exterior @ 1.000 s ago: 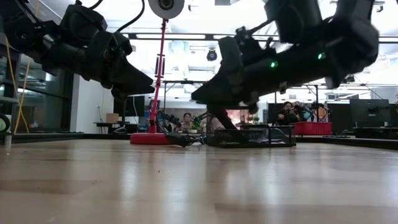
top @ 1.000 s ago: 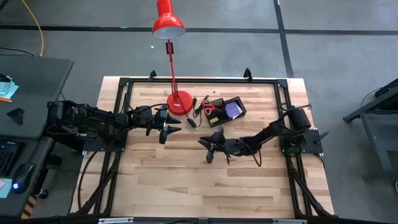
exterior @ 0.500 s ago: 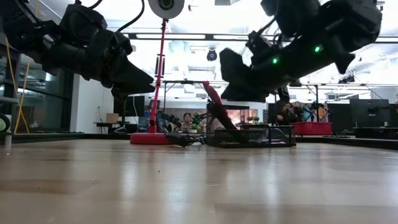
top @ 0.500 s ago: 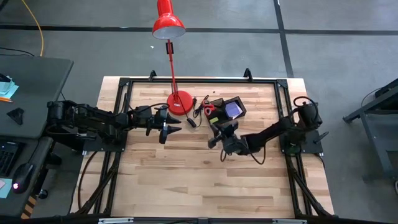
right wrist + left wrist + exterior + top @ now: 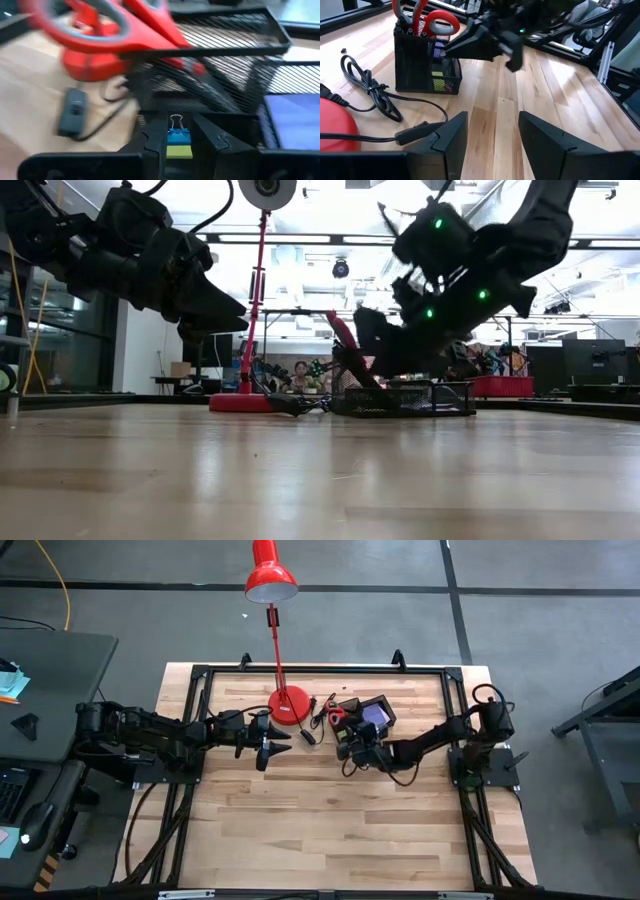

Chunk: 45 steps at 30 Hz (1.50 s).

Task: Pick and place office supplies into organizer
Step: Return to Home Position

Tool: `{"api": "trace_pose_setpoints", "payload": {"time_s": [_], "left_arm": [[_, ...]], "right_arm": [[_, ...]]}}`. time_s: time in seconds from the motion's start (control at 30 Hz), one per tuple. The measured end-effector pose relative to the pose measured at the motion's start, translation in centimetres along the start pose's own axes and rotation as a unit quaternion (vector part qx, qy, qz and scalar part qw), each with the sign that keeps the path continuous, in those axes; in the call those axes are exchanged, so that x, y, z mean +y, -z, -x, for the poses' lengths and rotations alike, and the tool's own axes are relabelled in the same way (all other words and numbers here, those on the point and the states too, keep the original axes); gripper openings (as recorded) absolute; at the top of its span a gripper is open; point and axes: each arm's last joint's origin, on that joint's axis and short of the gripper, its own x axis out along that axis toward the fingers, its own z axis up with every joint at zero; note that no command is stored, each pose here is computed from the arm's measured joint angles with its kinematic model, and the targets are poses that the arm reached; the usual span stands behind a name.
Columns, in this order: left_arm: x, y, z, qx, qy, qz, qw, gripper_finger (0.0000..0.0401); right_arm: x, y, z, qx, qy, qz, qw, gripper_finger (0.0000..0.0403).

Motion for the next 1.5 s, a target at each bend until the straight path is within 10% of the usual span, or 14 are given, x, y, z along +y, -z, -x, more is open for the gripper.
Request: {"api": "trace_pose_setpoints", "payload": {"time_s": [0.3, 0.73, 1.23, 1.5], "left_arm": [[0.0, 0.0, 0.0, 0.000, 0.000, 0.004, 1.000, 0.0168], [0.0, 0.0, 0.0, -0.001, 0.003, -0.004, 1.000, 0.0168], [-0.6, -1.1, 0.3, -0.040, 0.064, -0.026, 0.997, 0.0168], [-2.5, -3.9, 4.3, -0.102, 0.163, -0.052, 0.980, 0.0168]], "right_arm": [[-0.8, 0.1, -0.6, 0.016, 0.024, 0.009, 1.000, 0.0063], [-0.2, -0.2, -0.2, -0.009, 0.011, 0.003, 1.000, 0.0196], [9.9, -1.7, 8.4, -0.028, -0.249, 0.215, 0.944, 0.0205], [7.0, -4.4, 16.3, -0.073, -0.368, 0.224, 0.900, 0.0204]]}}
